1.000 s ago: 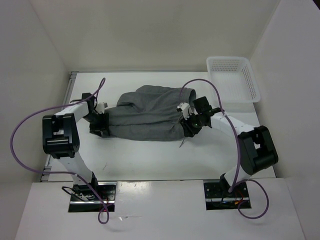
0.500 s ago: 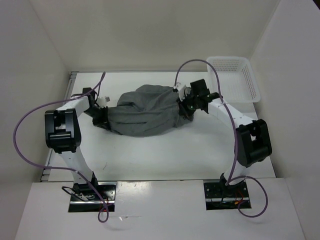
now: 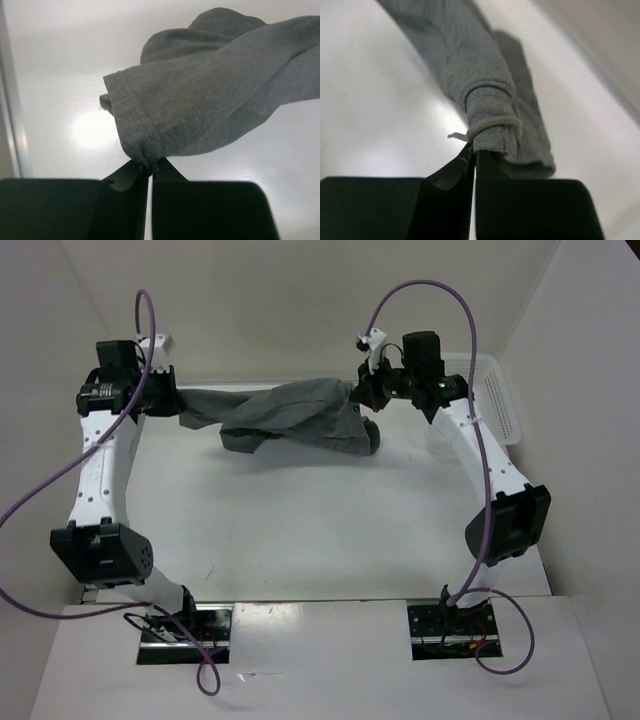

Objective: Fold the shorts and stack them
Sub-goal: Flatten the shorts out

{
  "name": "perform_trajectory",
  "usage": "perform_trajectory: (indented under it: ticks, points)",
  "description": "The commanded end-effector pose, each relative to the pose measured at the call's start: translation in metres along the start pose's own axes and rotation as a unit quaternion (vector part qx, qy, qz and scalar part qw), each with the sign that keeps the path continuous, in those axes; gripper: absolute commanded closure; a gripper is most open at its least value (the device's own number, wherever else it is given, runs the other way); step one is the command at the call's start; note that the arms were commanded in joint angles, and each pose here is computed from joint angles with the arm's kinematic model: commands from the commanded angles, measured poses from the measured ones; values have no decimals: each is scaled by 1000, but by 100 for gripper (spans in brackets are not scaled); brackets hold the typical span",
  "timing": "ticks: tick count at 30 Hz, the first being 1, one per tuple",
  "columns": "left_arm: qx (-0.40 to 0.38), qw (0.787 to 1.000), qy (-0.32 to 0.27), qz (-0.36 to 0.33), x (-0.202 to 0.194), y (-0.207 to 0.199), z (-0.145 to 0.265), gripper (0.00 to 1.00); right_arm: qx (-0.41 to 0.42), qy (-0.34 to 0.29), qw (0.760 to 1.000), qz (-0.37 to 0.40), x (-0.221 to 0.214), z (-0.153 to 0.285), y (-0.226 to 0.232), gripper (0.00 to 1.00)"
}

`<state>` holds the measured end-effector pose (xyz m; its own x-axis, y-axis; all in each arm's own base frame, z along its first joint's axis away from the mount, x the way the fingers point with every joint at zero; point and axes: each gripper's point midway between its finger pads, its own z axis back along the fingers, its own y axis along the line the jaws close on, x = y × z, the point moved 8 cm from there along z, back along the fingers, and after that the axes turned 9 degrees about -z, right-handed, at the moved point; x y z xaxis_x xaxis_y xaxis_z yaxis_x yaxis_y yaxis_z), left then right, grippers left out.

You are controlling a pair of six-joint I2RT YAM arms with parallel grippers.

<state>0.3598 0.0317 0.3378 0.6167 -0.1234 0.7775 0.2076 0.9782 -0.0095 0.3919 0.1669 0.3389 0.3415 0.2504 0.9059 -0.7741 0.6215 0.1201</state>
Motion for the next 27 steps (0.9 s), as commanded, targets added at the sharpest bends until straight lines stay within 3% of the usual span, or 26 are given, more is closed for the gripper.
perform_trajectory:
  ticks: [1, 2, 5, 9, 12, 18, 21, 24, 25, 26, 27]
  points:
    - [31, 997, 69, 14, -36, -5, 23, 100, 30, 34, 999, -4, -21, 29, 26, 100]
    - [24, 992, 120, 26, -67, -9, 14, 100, 27, 42, 999, 4, -28, 40, 32, 100]
    - [3, 971, 233, 52, -134, -21, 7, 100, 34, 160, 986, -2, -105, 49, 40, 100]
    - [-18, 939, 336, 75, -194, -34, 7, 100, 47, 323, 944, 44, -180, 70, 52, 100]
    - [-15, 925, 371, 78, -213, -36, 9, 100, 59, 396, 914, 72, -209, 83, 58, 100]
    - [-30, 886, 457, 79, -244, -45, 9, 99, 69, 490, 864, 91, -249, 106, 60, 100]
    - [-48, 869, 488, 62, -253, -57, 9, 83, 74, 510, 851, 103, -265, 107, 66, 100]
    - [-52, 866, 496, 47, -249, -63, 12, 69, 70, 499, 857, 113, -262, 103, 66, 100]
    - [-54, 869, 491, 39, -246, -65, 10, 64, 67, 501, 855, 115, -262, 104, 66, 96]
    - [-62, 865, 497, 39, -246, -68, 13, 61, 60, 500, 855, 120, -261, 103, 64, 70]
    - [-64, 864, 497, 33, -246, -71, 12, 53, 60, 500, 855, 120, -261, 103, 63, 56]
